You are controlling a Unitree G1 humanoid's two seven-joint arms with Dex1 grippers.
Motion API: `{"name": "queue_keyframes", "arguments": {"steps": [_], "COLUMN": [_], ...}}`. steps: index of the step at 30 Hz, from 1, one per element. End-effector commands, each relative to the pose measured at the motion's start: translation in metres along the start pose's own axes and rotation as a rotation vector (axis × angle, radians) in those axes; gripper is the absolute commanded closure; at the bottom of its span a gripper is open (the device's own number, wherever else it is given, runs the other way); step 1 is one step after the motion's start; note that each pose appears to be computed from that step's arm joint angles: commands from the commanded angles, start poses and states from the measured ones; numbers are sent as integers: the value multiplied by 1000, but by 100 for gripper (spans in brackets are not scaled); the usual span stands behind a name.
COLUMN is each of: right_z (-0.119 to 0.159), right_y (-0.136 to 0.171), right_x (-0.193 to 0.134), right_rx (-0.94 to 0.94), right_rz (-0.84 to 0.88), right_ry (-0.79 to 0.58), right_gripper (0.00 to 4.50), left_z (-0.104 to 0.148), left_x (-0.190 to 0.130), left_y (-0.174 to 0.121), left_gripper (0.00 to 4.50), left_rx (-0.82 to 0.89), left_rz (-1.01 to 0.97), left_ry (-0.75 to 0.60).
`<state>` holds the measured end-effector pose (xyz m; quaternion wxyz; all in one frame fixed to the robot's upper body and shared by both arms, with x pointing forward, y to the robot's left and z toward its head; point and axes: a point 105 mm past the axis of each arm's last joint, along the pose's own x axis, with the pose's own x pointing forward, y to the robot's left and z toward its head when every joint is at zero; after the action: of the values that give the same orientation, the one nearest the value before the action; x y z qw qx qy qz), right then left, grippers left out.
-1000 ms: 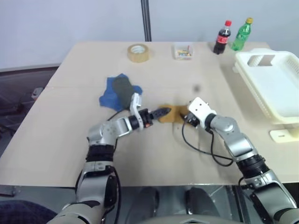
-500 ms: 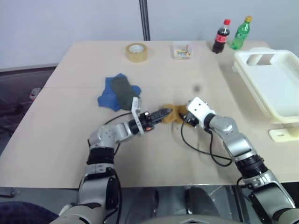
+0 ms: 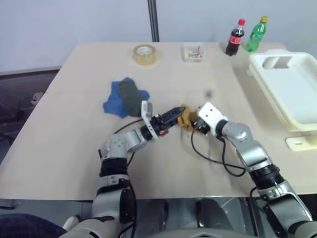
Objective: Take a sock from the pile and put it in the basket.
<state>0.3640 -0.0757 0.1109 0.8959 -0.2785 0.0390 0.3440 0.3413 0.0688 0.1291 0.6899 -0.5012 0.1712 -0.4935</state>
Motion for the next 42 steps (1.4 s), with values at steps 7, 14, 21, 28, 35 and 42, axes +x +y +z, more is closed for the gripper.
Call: {"name": "queue_keyframes", "arguments": {"steps": [7,14,21,28,35,42], "right_z": [37,44,43,43,35,18], "right_y": [-30,-15,6,7,-23,-52], "right_x": [-15,-12,1,2,-33,-86], "right_rx": [4,25,25,39,39,174], "right_rz": [-78,-13,28,12,-50,-125], "right_ry": [-110,-126,-122,-130,-106,-62], "right_gripper": [94,94,94,94,94,94], "left_z": [9,8,9,2,-2,-13], "left_x": [-1,-3,-3,1,6,22], "left_y": [-10,-10,-17,-16,-13,-8], "left_gripper": [7,7,7,7,7,7], "left_rx": [38,42,55,39,36,24], "left_rz": [-31,-27,-56,-56,-50,-56], "left_ry": [-12,-8,-6,22,50,98]}}
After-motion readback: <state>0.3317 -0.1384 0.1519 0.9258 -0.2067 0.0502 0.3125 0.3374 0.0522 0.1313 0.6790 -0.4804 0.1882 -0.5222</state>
